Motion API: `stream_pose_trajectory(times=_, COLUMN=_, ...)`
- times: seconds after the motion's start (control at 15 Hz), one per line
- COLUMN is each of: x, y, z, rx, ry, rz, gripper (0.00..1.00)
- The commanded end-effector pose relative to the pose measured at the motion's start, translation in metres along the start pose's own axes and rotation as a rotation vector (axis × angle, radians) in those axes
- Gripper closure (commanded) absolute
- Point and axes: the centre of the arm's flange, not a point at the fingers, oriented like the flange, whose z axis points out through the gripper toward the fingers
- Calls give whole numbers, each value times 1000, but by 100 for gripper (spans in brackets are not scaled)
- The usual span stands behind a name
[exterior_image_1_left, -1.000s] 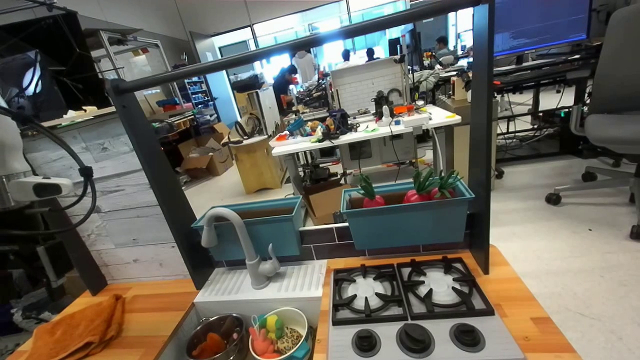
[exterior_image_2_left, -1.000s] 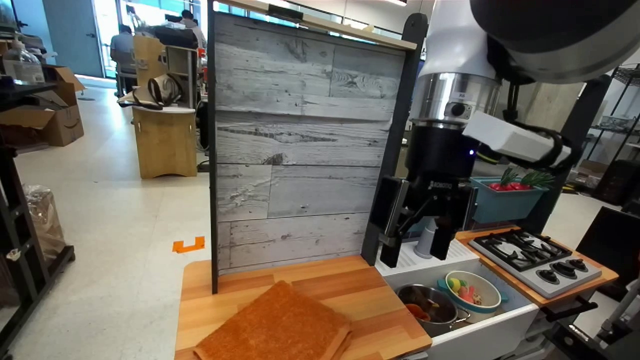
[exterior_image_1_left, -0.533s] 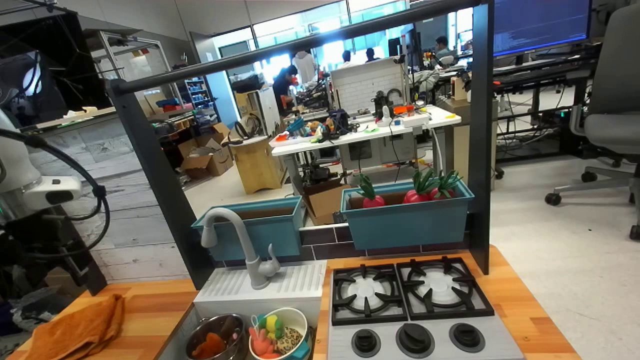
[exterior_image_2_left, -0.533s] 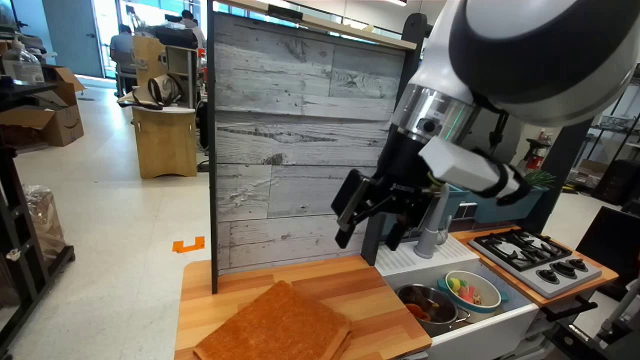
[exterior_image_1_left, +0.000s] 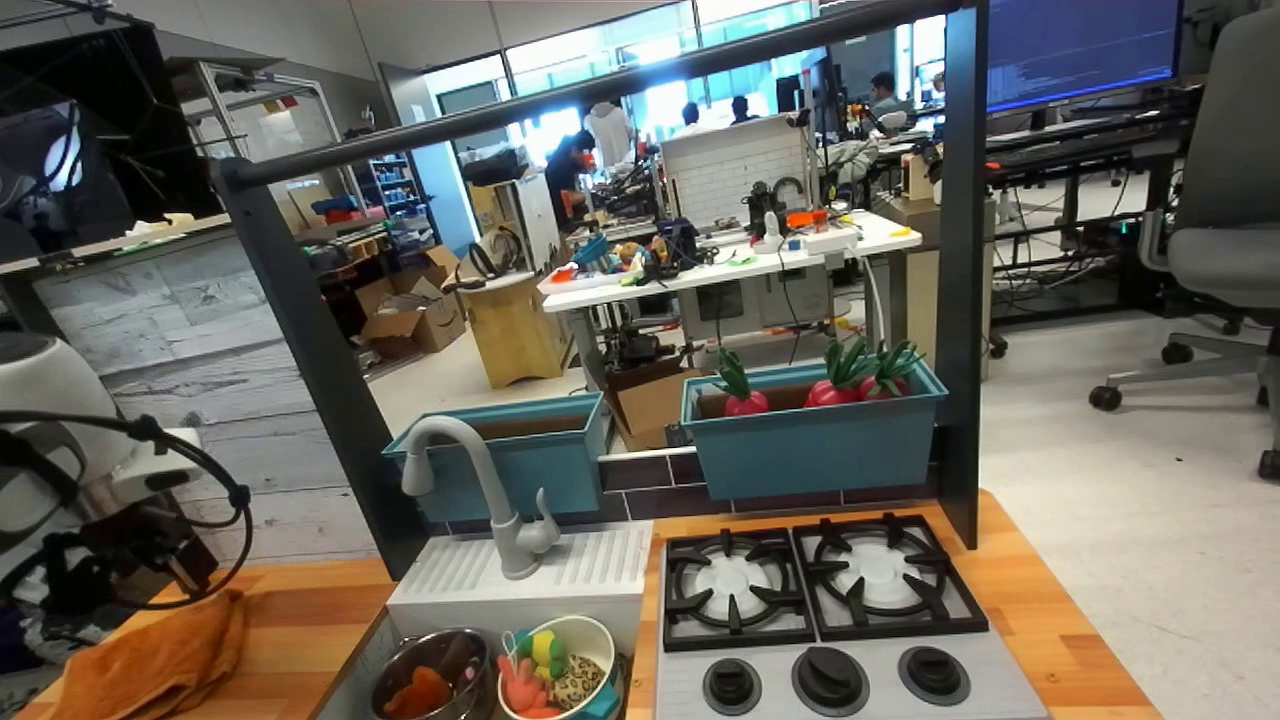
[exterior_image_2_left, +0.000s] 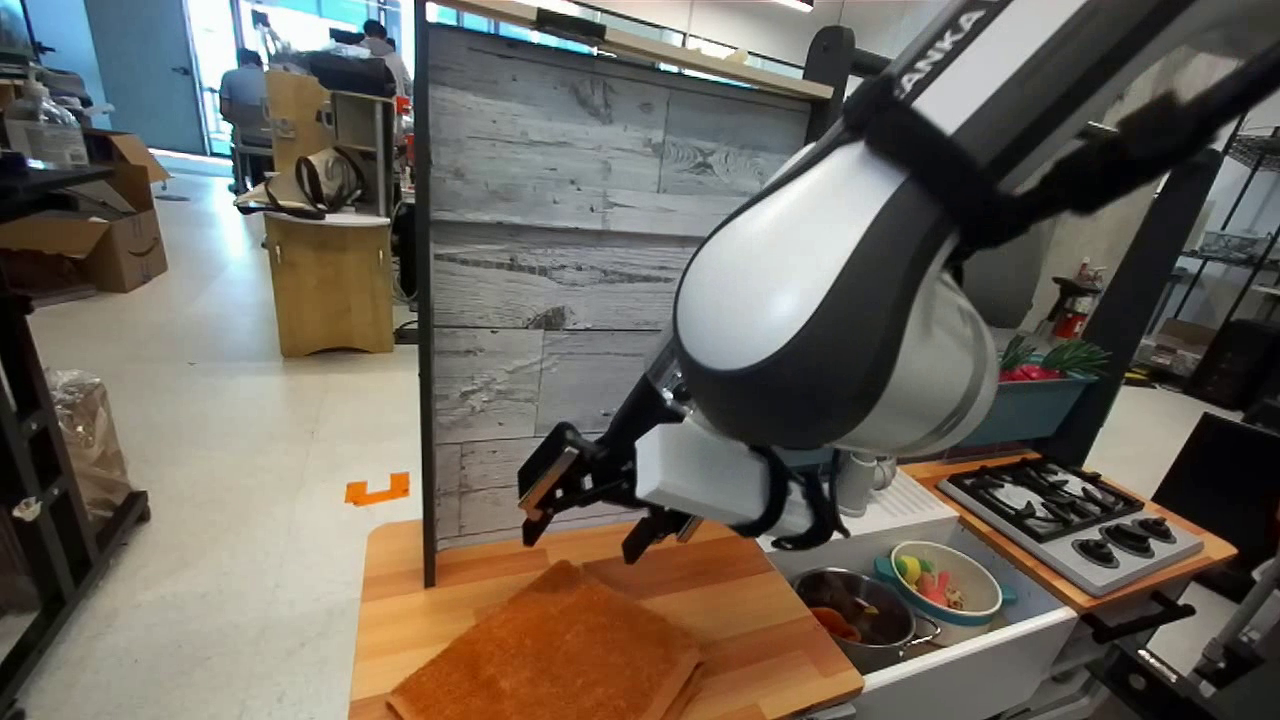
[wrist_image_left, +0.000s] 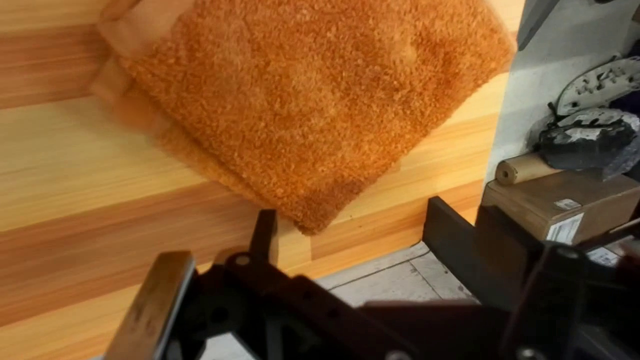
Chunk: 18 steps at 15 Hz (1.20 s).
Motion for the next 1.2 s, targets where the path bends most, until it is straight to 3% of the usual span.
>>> stream_pose_trajectory(times=0.0, x=17, y=-12, z=41, rx=-54, ry=-69, rz=105, gripper=0)
stream_pose_trajectory(times=0.07, x=17, y=-8, z=39, rx=-80, ry=-97, rz=127, gripper=0)
stream_pose_trajectory(times=0.13, x=-1, y=1, z=30, rx=-47, ry=-67, rz=75, gripper=0)
stream_pose_trajectory(times=0.33, x=1, y=2, z=31, rx=-88, ry=-77, rz=66, gripper=0)
stream_pose_trajectory(times=0.8, x=-17, y=-23, z=53, rx=-145, ry=-123, rz=-85, gripper=0)
stream_pose_trajectory(times=1.07, x=-4, y=1, z=98, rx=-318, ry=-186, rz=49, gripper=0)
stream_pose_trajectory(times=1.13, x=-23, y=-5, z=62, rx=-246, ry=-171, rz=-1, gripper=0)
